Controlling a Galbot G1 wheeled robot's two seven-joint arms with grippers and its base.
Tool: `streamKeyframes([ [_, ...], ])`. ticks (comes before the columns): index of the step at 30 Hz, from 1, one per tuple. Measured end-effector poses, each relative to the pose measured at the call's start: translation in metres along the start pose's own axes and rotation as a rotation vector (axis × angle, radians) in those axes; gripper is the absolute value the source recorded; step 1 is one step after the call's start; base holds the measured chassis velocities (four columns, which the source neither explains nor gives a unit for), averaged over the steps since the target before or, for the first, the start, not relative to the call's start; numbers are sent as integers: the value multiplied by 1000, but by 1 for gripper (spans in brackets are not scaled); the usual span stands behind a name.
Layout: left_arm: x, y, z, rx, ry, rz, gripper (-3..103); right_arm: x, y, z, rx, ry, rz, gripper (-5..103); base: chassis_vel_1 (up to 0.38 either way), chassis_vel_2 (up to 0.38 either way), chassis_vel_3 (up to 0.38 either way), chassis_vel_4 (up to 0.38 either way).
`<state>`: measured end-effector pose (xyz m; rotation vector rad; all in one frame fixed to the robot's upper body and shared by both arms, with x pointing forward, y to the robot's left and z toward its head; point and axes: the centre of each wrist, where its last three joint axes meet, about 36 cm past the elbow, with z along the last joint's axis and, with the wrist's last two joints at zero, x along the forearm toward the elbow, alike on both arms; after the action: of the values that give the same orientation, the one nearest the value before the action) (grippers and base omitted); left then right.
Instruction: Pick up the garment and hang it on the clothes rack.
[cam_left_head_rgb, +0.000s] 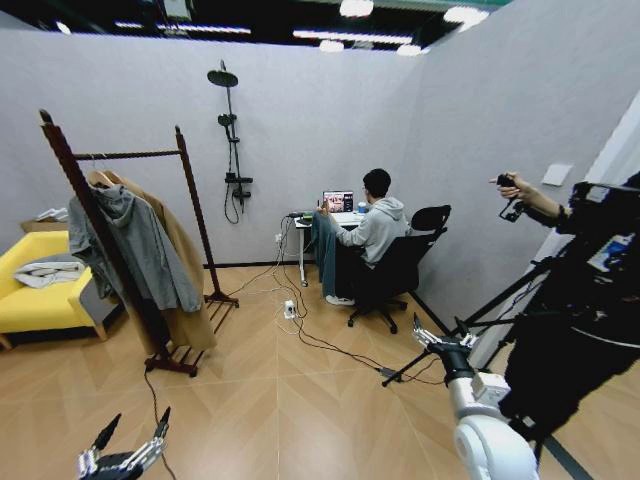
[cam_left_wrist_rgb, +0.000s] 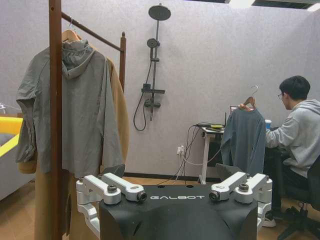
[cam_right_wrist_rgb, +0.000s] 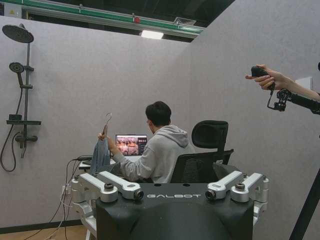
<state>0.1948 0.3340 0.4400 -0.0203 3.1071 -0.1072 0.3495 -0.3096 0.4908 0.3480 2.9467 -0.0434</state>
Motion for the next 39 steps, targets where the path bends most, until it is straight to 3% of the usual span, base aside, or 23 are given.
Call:
streamKeyframes([
  [13,0,0,0,0,0,0,100,2,1,2,1,-12,-5,100,-22,21,17,-14],
  [28,0,0,0,0,0,0,100,10,4,7,13,15,-43,100,-184,186,188,-182],
  [34,0,0,0,0,0,0,100,17,19,7,-9,41,-97,100,-175,191,173,-193],
  [35,0,0,0,0,0,0,100,19,25,5,-46,68,-126,100,-202,188,179,-199],
  [39,0,0,0,0,0,0,100,19,30,7,-70,95,-164,100,-222,224,229,-212],
])
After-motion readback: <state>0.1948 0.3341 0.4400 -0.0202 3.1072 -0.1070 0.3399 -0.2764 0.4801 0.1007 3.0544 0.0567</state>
